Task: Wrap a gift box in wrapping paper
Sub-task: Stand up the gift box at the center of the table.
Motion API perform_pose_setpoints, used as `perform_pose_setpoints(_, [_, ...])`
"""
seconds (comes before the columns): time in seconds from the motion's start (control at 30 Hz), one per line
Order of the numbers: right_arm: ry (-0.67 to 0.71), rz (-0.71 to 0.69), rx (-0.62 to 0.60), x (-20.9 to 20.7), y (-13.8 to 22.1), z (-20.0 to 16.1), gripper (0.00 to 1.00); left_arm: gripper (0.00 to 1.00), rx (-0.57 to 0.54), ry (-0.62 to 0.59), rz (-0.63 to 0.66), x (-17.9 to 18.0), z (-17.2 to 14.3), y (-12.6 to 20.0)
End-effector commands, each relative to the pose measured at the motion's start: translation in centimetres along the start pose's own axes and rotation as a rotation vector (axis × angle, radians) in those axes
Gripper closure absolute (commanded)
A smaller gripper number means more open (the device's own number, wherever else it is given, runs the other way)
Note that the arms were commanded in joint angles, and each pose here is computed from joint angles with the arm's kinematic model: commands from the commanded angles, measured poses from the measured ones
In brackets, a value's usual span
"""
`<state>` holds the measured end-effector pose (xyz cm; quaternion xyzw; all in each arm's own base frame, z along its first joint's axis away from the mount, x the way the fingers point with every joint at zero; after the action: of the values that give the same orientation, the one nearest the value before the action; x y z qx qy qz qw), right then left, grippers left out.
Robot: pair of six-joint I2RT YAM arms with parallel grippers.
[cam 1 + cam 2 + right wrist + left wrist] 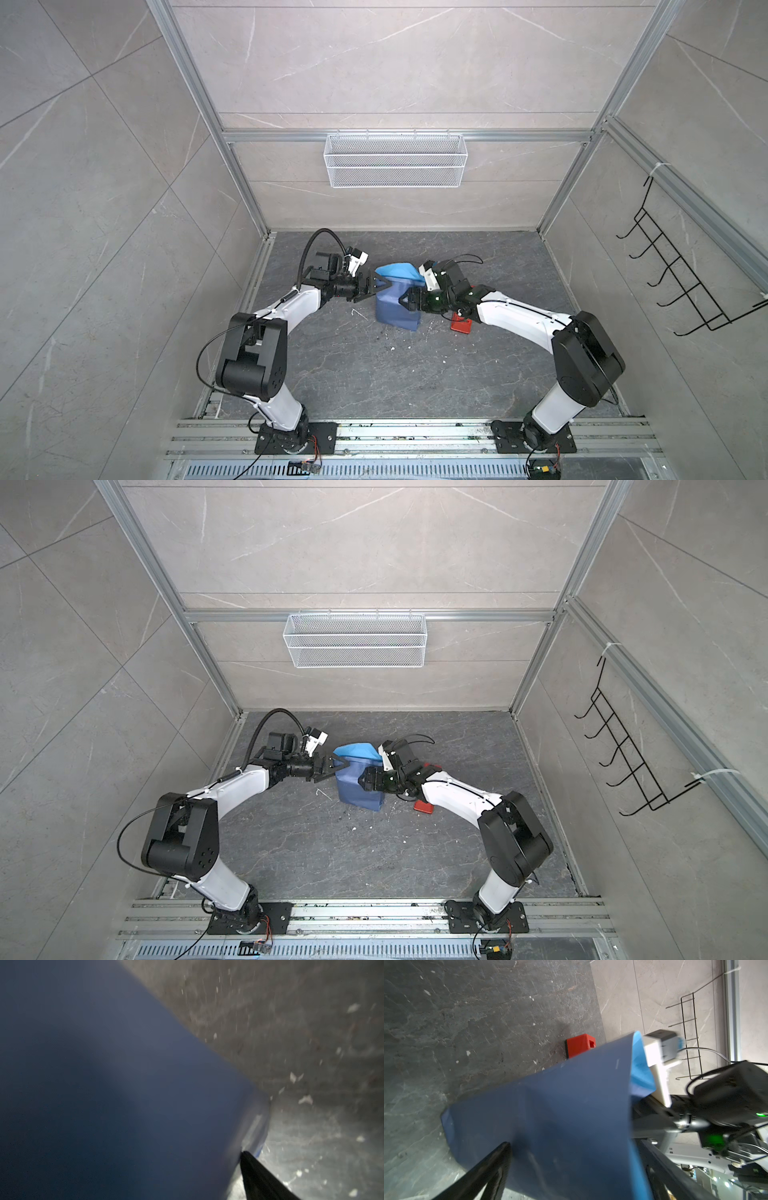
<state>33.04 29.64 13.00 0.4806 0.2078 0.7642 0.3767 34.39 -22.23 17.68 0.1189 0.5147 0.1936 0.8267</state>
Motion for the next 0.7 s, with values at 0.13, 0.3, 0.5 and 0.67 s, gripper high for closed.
perform_pose_setpoints(0.13, [0.060,-0.046,-0.079,1.3,6.5,0.2,0.13,0.00,-0.039,-0.097,0.010,-3.6,1.0,4.7])
perform_pose_setpoints(0.3, [0.118,-0.132,-0.119,3.0,12.2,2.3,0.17,0.00,-0.048,-0.200,0.106,-4.2,2.7,6.4])
perform_pose_setpoints(0.5, [0.191,-0.202,-0.003,5.5,11.9,5.8,0.58,0.12,0.005,-0.526,0.138,-6.2,5.0,6.5])
perform_pose_setpoints(0.67, [0.206,-0.196,0.078,7.8,10.1,8.5,0.85,0.17,0.135,-1.072,0.097,-9.4,3.5,6.4])
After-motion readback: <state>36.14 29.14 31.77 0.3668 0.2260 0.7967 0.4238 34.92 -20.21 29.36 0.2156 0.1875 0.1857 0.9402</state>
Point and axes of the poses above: each gripper's point midway between its finger pads, its own y axis back along the fingers, its own x axis along the line the jaws close on, z = x × y, the point moved 1 cm from there along y, back along the fingers, and after that the axes turned 1 degree about -y, right-handed, at the moved point
